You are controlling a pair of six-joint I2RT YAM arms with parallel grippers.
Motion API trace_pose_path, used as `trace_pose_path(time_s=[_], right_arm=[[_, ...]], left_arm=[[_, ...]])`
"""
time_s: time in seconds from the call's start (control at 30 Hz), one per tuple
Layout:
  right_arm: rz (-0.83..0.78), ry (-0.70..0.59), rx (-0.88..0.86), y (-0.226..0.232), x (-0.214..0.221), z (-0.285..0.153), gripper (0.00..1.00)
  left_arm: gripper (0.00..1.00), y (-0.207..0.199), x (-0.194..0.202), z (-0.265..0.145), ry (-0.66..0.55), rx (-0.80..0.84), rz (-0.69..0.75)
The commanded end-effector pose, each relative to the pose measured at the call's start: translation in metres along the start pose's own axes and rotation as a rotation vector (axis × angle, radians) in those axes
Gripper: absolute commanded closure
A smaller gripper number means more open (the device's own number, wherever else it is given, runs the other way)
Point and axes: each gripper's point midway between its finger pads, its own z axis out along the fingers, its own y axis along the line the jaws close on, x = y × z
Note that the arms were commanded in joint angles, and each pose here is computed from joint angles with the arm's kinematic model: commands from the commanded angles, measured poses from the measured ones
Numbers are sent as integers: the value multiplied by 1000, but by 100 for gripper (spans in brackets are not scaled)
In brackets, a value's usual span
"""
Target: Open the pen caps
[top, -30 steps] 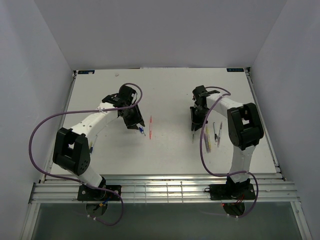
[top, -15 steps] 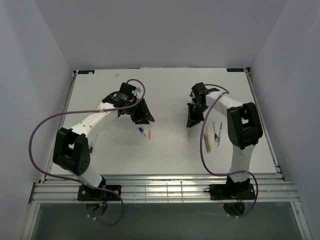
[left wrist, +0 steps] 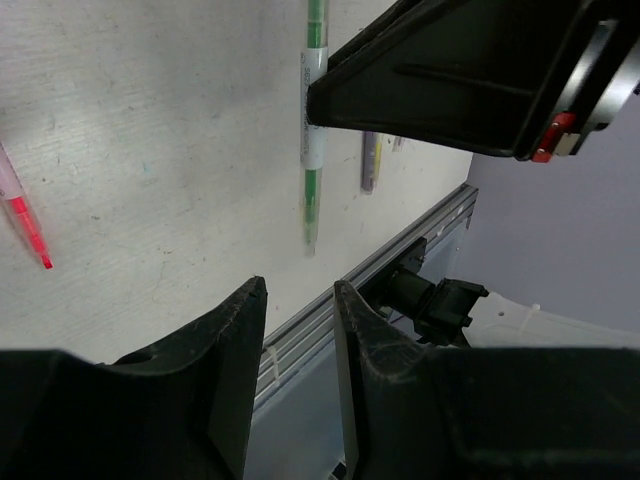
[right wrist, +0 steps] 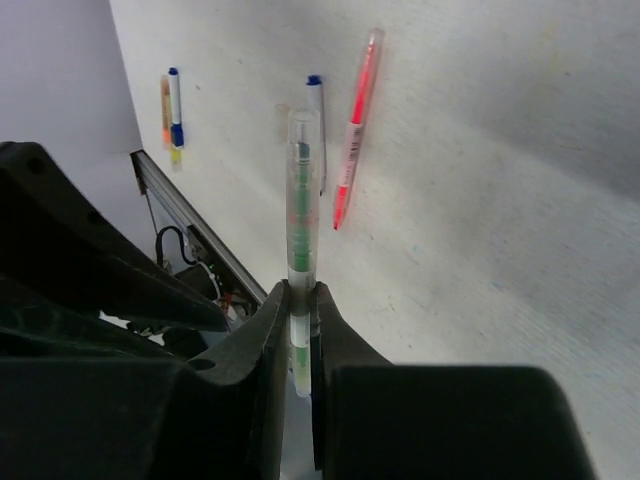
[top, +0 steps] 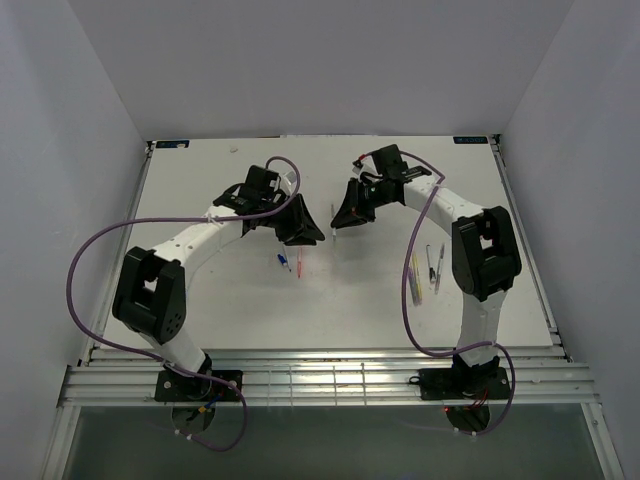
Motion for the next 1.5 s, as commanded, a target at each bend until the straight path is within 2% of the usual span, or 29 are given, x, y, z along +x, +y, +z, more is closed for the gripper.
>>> trace_pose_path(time_s=[0.0, 0.73, 0.87, 0.9, 1.0, 1.03, 1.07, 1.17, 1.33, 1.47], right_arm=[[-49, -54, -150, 53, -17, -15, 92], [-31, -37, -211, 74, -10, -6, 92], [-30, -37, -213, 74, -9, -6, 92], [-31, -40, -215, 75, -9, -7, 92], [-25, -32, -223, 75, -9, -5, 91], [-22, -24, -229, 75, -8, -4, 87], [-21, -18, -231, 75, -7, -3, 75], [-31, 3, -238, 76, -2, -1, 67], [-38, 42, -249, 77, 12, 4, 63], [-34, 63, -259, 78, 20, 10, 69]], left_arm=[[57, -16, 5, 2, 26, 63, 31], [58, -19, 15, 15, 69, 62, 49], [68, -20, 14, 14, 70, 64, 52], [77, -20, 15, 14, 76, 65, 50], [87, -18, 18, 15, 87, 65, 46], [88, -18, 18, 14, 88, 62, 46], [89, -17, 18, 14, 85, 59, 49], [94, -16, 17, 12, 75, 43, 57], [100, -15, 16, 13, 77, 35, 58], [100, -16, 15, 12, 71, 34, 64]])
